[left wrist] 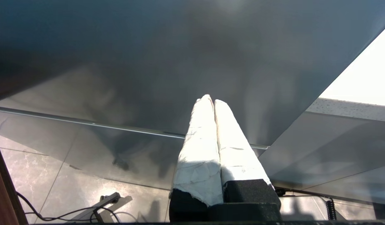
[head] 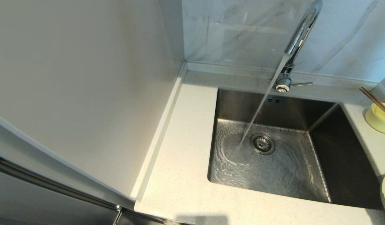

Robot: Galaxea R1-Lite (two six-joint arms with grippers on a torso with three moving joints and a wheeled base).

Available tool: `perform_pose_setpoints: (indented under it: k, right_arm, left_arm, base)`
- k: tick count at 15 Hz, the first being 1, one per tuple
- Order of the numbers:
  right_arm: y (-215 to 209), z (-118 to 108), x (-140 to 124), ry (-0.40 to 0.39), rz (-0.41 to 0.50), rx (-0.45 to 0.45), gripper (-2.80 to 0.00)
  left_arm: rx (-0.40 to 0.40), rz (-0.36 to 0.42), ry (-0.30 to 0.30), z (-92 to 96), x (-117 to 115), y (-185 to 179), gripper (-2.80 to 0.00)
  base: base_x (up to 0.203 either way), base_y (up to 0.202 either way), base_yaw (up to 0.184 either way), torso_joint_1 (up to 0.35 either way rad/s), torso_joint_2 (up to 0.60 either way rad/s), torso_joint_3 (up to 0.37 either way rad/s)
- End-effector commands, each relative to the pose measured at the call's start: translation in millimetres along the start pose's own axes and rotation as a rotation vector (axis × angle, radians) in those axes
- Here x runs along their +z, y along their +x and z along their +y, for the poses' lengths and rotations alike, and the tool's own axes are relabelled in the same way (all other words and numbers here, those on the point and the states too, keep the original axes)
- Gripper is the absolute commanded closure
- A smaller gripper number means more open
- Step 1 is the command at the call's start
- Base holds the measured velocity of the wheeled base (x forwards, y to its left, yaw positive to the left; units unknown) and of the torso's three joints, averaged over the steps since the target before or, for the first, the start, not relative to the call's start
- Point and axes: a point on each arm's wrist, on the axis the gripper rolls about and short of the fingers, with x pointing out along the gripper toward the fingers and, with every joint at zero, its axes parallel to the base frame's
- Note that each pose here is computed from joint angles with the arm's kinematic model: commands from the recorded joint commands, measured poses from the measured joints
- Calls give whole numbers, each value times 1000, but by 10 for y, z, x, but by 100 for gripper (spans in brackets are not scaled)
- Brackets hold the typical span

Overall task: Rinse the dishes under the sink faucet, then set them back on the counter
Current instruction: Pick up the plate

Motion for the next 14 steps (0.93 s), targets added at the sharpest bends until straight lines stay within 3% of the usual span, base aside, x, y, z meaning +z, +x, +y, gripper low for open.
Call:
perform_pose_setpoints:
  k: [1, 6, 12, 14]
  right_arm:
    - [126, 53, -10, -38, -74, -2, -280]
    - [349, 102, 177, -72, -37, -3, -280]
    - [748, 120, 344, -38, -29, -41, -280]
    - [845, 111, 380, -30, -20, -102, -280]
  left_arm:
    - [0, 0, 0, 0, 0, 0, 0]
    - [0, 0, 0, 0, 0, 0, 0]
    - [0, 0, 0, 0, 0, 0, 0]
    - [0, 0, 0, 0, 0, 0, 0]
  base:
    - [0, 0, 0, 0, 0, 0]
    - [0, 0, 0, 0, 0, 0]
    - [0, 0, 0, 0, 0, 0]
    - [0, 0, 0, 0, 0, 0]
